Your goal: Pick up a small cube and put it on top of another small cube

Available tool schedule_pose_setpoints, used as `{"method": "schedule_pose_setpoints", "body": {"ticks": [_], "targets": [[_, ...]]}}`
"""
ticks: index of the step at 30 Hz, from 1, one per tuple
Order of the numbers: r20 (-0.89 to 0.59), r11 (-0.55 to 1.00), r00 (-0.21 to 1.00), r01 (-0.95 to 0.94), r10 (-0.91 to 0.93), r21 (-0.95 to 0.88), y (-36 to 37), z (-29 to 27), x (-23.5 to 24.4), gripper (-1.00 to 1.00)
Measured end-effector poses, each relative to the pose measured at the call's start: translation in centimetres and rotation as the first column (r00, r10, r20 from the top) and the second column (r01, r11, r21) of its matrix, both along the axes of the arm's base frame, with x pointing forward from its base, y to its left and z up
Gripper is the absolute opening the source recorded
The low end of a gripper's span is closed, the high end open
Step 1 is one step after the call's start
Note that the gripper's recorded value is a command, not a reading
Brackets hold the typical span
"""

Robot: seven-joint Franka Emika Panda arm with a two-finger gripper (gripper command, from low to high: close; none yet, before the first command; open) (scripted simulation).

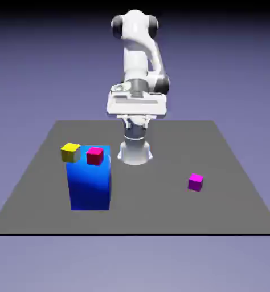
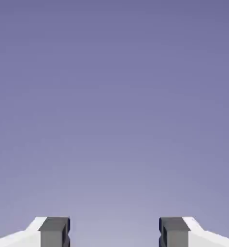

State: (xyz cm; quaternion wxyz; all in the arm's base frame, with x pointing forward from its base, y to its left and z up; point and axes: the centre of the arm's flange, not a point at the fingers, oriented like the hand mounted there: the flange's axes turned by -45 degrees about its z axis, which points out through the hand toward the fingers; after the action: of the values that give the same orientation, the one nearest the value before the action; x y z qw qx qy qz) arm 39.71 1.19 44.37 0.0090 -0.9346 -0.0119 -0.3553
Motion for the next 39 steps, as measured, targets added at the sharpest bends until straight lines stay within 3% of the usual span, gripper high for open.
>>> {"method": "schedule_pose_setpoints", "body": {"ticks": [5, 11, 17, 23, 27, 28, 30, 34, 39], "targets": [[-0.303, 0.989, 0.952, 0.088, -0.047, 0.123, 3.6, -6.4, 2.2, 0.00], [-0.642, 0.956, 0.764, 0.233, -0.066, 0.179, 9.1, -14.4, 2.5, 0.00], [-0.892, 0.920, 0.448, 0.372, -0.062, 0.122, 15.4, -22.1, 0.0, 0.00], [-0.997, 0.887, 0.050, 0.461, -0.058, -0.029, 21.5, -28.9, -4.6, 0.00], [-0.997, 0.887, 0.049, 0.461, -0.056, -0.028, 22.9, -33.4, -6.9, 0.00], [-0.997, 0.887, 0.049, 0.461, -0.058, -0.029, 23.2, -34.5, -7.7, -1.00], [-0.997, 0.886, 0.049, 0.462, -0.057, -0.028, 23.2, -34.5, -7.7, -1.00], [-0.997, 0.890, 0.053, 0.455, -0.050, -0.021, 21.4, -28.7, -4.2, -1.00], [-0.990, 0.962, 0.127, 0.257, 0.058, 0.089, 16.1, -23.8, 3.1, -1.00]]}}
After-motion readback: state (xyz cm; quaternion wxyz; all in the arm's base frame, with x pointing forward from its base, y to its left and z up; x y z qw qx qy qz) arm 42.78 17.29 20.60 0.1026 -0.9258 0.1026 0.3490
